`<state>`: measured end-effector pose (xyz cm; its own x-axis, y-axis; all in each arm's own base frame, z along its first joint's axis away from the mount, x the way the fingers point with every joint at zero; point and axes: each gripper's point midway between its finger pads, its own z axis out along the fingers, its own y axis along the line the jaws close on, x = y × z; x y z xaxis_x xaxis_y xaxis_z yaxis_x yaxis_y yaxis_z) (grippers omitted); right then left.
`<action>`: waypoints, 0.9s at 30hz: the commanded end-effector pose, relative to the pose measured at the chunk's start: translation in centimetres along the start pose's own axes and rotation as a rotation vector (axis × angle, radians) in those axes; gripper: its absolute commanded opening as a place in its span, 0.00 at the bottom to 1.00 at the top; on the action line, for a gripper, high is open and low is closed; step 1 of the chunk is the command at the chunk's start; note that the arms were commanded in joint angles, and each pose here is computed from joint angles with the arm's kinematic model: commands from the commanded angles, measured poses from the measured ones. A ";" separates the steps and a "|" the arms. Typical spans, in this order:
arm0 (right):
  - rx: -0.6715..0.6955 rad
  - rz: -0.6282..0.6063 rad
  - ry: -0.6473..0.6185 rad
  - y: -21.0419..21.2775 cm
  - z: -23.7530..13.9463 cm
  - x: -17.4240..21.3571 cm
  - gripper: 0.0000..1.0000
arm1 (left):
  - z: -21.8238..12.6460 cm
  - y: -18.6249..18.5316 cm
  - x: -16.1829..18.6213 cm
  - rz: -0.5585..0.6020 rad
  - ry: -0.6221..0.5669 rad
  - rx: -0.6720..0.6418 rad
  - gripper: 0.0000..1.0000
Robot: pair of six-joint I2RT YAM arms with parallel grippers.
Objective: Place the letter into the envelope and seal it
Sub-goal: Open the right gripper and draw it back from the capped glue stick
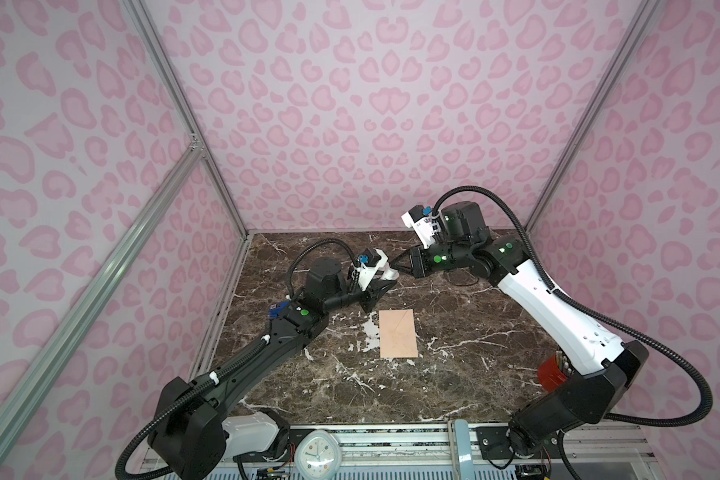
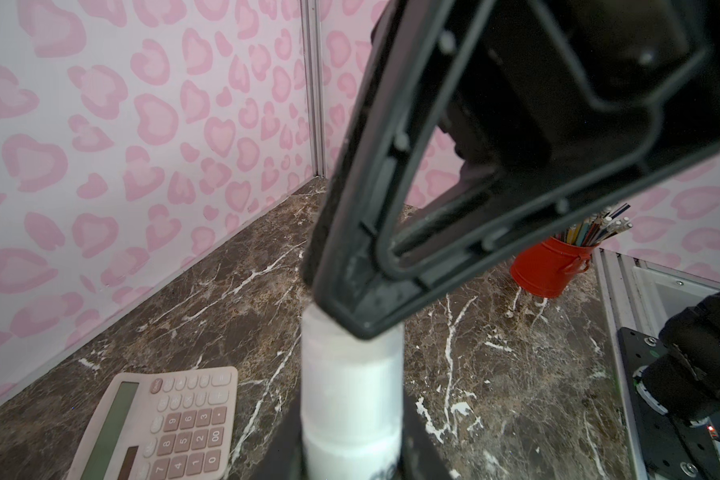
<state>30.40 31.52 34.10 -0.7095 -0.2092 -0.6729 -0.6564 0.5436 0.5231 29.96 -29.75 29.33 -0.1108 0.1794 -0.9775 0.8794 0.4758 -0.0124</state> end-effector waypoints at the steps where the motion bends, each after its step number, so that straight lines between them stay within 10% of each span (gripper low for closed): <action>1: 0.021 0.020 0.119 -0.6 0.4 3.0 0.14 | -0.4 0.2 -4.4 0.077 -0.151 -0.013 0.08; 10: 0.043 0.003 0.111 -0.6 0.2 3.1 0.14 | -0.4 0.3 -4.9 0.062 -0.171 -0.018 0.08; 17: 0.169 -0.033 -0.130 -2.2 -3.8 -2.1 0.35 | -0.9 -0.1 -2.7 0.045 -0.113 -0.017 0.09; 27: 0.261 0.002 -0.280 -5.9 -6.1 -0.8 0.37 | -2.5 1.0 2.2 -0.102 0.057 -0.140 0.14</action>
<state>32.43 23.91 35.14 -0.6146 -0.0324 -0.7882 -0.5616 0.7196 0.4083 28.93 -27.85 29.29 -0.1327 0.1578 -0.9785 0.8427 0.5377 -0.0276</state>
